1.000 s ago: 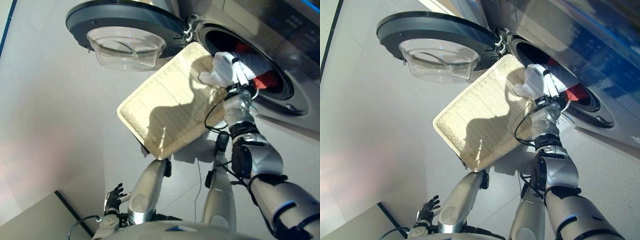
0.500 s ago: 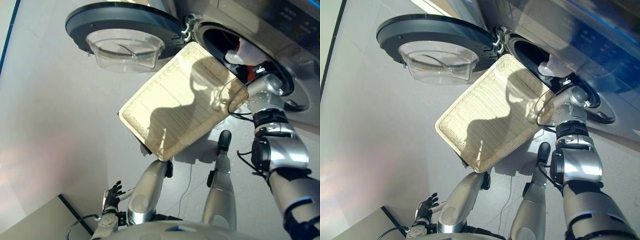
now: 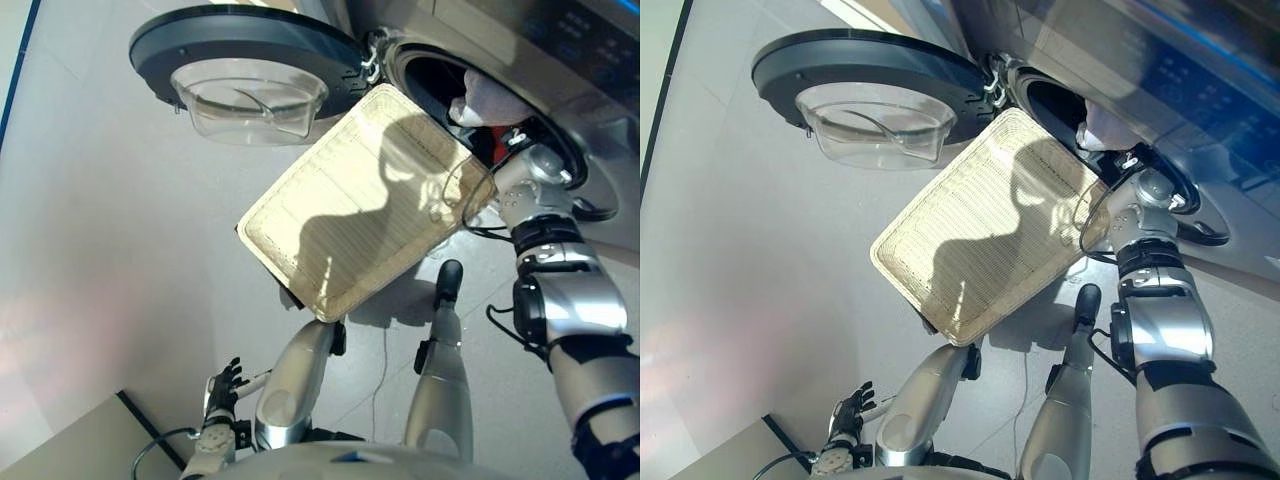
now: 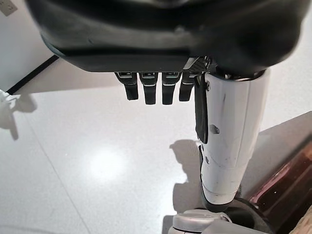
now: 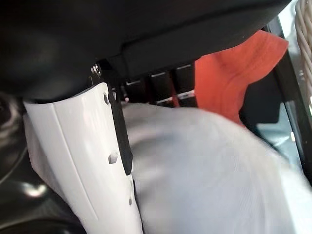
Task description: Pick up the clothes and place them into the washing machine
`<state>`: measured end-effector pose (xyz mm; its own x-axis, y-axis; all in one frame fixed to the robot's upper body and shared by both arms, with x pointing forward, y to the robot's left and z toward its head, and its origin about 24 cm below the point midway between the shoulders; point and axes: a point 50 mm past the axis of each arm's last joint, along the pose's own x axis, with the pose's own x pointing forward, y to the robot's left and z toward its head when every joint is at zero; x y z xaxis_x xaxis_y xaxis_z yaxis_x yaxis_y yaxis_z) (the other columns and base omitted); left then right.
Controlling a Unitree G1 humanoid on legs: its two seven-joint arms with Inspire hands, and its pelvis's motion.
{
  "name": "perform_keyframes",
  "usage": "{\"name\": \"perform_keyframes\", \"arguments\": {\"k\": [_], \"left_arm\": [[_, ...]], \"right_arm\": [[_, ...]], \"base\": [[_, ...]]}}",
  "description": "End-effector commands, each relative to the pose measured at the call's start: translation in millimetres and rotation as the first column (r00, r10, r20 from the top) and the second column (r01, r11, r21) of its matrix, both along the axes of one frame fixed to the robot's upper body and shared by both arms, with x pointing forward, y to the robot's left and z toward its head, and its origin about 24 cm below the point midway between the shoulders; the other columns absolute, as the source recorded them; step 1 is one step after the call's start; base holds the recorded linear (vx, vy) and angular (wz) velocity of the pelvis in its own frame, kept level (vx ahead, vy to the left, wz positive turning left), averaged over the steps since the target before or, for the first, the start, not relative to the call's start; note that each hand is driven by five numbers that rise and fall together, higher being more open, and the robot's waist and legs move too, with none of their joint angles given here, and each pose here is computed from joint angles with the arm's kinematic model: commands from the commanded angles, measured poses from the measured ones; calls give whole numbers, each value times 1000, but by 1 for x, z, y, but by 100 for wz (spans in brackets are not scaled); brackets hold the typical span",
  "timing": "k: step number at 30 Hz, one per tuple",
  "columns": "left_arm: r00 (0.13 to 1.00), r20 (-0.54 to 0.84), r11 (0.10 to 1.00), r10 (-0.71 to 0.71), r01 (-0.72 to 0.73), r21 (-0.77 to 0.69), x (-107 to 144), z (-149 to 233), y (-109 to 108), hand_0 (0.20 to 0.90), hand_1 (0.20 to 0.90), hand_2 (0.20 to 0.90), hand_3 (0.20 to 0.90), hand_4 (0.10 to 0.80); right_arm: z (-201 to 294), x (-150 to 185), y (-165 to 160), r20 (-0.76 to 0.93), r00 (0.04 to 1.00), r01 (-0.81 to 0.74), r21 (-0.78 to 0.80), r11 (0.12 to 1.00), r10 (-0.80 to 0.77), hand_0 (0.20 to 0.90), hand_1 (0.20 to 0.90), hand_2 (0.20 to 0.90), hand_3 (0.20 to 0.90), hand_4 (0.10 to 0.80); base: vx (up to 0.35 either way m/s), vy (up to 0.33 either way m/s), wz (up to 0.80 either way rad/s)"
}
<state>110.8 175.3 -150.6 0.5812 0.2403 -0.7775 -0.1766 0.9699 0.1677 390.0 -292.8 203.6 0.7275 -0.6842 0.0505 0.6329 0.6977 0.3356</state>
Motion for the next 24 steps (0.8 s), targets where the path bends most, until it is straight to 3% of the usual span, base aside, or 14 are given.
{"name": "perform_keyframes", "arguments": {"k": [1,13,18,24], "left_arm": [[997,-74,999,38,-39,-11,-22,-7,-11,900,900,900,900,800],[997,-78,999,20,-22,-28,-18,-8,-11,900,900,900,900,800],[996,-86,1000,25,-27,-16,-20,-8,-5,900,900,900,900,800],[999,-48,1000,22,-22,-5,-15,-4,1,900,900,900,900,800]], "right_arm": [[194,-37,1,530,848,110,-222,969,25,900,900,900,900,800],[143,-9,28,505,860,-72,-19,997,71,900,900,900,900,800],[144,-7,38,543,835,-125,28,992,90,900,900,900,900,800],[176,-26,64,709,689,-196,-19,980,151,900,900,900,900,800]], "base": [[0,0,0],[0,0,0],[0,17,-6],[2,22,-2]]}}
